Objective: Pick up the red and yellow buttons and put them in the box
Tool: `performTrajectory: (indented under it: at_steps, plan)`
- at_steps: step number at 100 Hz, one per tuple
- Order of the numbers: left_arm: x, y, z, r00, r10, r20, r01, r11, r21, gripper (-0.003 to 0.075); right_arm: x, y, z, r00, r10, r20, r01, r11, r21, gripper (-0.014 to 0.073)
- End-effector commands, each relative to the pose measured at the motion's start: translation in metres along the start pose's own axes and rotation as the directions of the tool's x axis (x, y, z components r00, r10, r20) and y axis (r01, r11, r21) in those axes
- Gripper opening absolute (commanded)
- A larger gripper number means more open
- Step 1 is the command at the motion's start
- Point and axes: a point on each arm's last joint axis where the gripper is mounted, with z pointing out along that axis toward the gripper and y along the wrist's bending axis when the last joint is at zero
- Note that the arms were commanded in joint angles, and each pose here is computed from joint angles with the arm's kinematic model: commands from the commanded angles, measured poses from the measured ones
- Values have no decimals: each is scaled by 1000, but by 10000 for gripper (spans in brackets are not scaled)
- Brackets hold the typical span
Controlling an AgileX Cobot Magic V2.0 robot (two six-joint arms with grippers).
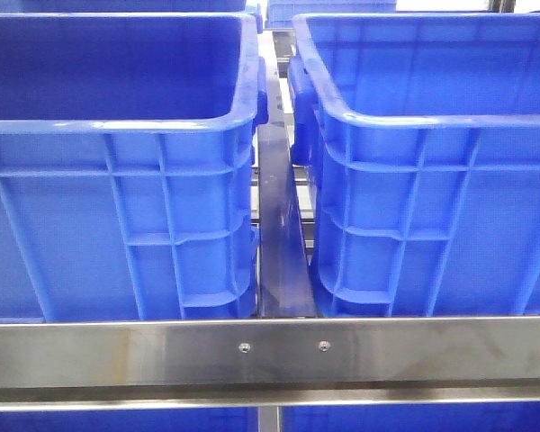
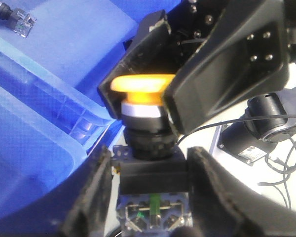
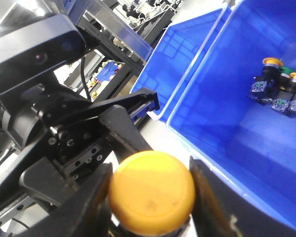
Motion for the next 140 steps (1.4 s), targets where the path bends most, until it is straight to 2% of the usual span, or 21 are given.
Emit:
performTrajectory:
  at_steps: [1, 11, 18, 30, 40, 70, 89, 113, 140]
  plan:
    - [-11, -13, -8, 996, 10, 86, -13, 999, 33, 37, -11, 20, -5, 999, 3, 53, 2, 996, -86, -6]
    - [-11, -13, -8, 996, 9, 87, -12, 999, 31, 94, -11, 20, -5, 999, 3, 53, 2, 996, -86, -6]
    - [-11, -13, -8, 996, 9, 84, -12, 999, 34, 197, -11, 20, -5, 999, 3, 53, 2, 996, -86, -6]
    - [-11, -13, -8, 996, 9, 88, -12, 999, 30, 428, -12, 19, -5, 998, 3, 56, 1, 997, -80, -6]
    - [-12, -12, -8, 995, 9, 99, -10, 1000, 19, 506, -13, 17, -5, 998, 4, 66, 0, 998, -62, -6]
    - [-14, -17, -19, 987, 60, 146, -49, 996, -74, 506, -15, 13, -5, 996, -5, 89, 6, 1000, -20, -5]
    - [-14, -23, -38, 976, 84, 199, -34, 969, -245, 506, -17, 9, -5, 994, -13, 110, 10, 1000, 28, -5]
    - [-2, -27, -66, 931, 148, 334, 38, 870, -492, 506, -18, 5, -6, 992, -30, 126, 21, 997, 74, -5]
    - [41, -35, -90, 862, 253, 440, 124, 735, -667, 504, -21, 0, -7, 988, -56, 146, 37, 990, 133, -5]
